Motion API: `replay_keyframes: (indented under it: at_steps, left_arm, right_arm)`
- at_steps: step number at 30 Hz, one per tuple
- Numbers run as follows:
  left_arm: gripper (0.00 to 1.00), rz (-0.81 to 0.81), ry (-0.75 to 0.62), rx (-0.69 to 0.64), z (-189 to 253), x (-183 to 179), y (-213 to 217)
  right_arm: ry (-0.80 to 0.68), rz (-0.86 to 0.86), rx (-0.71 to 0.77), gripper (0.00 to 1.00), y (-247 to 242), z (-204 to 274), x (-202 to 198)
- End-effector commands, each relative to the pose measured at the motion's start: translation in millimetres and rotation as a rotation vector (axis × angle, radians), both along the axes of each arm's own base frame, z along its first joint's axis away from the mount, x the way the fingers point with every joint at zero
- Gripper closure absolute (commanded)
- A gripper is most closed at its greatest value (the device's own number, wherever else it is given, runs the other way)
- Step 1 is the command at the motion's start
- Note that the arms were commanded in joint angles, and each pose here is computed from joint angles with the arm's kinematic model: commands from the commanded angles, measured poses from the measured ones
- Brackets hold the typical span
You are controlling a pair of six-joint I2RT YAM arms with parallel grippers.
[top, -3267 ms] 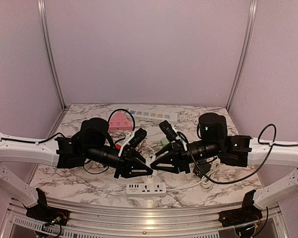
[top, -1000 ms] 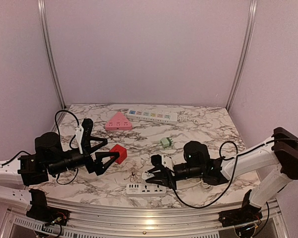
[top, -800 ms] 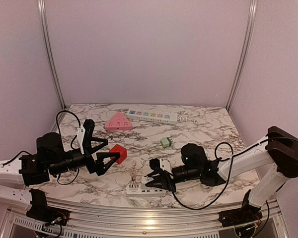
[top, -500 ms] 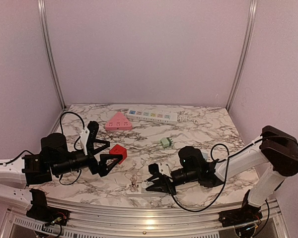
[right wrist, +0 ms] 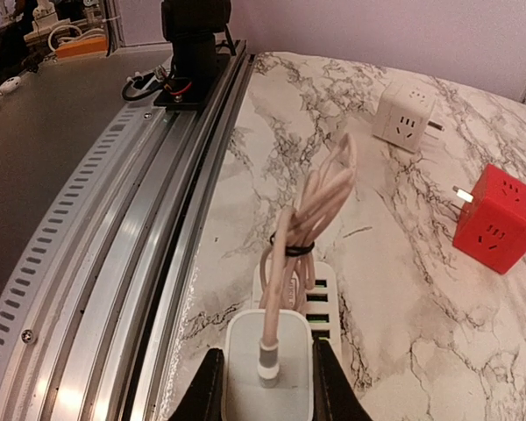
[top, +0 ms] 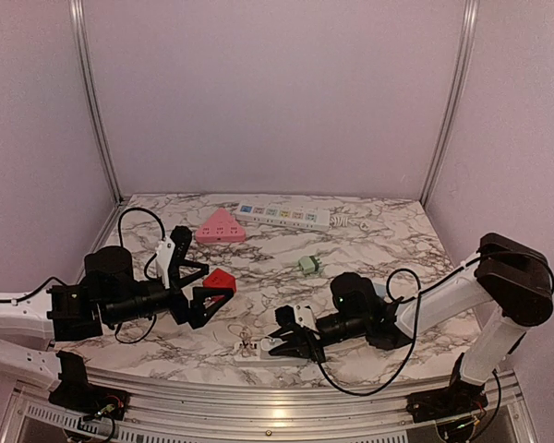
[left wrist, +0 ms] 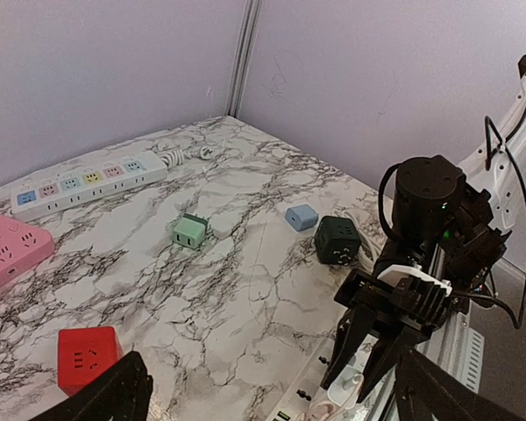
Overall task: Insert the plug
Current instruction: Insert the plug into the socket slot.
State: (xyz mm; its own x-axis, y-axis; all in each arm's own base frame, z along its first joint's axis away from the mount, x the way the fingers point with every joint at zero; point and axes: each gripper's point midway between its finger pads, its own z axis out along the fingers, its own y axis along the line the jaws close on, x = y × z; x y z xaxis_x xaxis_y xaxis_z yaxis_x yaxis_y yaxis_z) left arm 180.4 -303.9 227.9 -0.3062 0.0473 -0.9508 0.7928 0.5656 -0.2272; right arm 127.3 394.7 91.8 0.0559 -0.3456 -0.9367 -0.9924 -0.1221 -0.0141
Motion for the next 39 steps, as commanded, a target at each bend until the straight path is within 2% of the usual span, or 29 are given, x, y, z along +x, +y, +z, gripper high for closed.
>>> replay_keyframes:
  at_steps: [1,16,25,32,39]
  left_arm:
    - [0.01,0.019,-0.035,-0.043,20.9,7.1,-4.0]
    - [0.01,0.010,-0.023,-0.050,13.7,7.9,-9.4]
    - [0.01,0.014,-0.016,-0.057,10.8,5.7,-4.7]
    - [0.01,0.021,-0.018,-0.067,9.9,5.5,-2.1]
    - [0.01,0.008,-0.016,-0.059,8.2,6.9,-8.8]
  right_arm:
    - [0.018,0.006,-0.051,1.00,-2.3,-12.9,-0.7]
    - [-0.019,-0.048,-0.101,1.00,-6.3,-14.5,9.4]
    - [0.153,-0.054,-0.169,1.00,-11.4,-42.3,14.4]
    - [0.216,-0.056,-0.250,1.00,-20.7,-65.9,8.2]
    - [0.174,-0.129,-0.239,1.00,-19.6,-56.3,16.4]
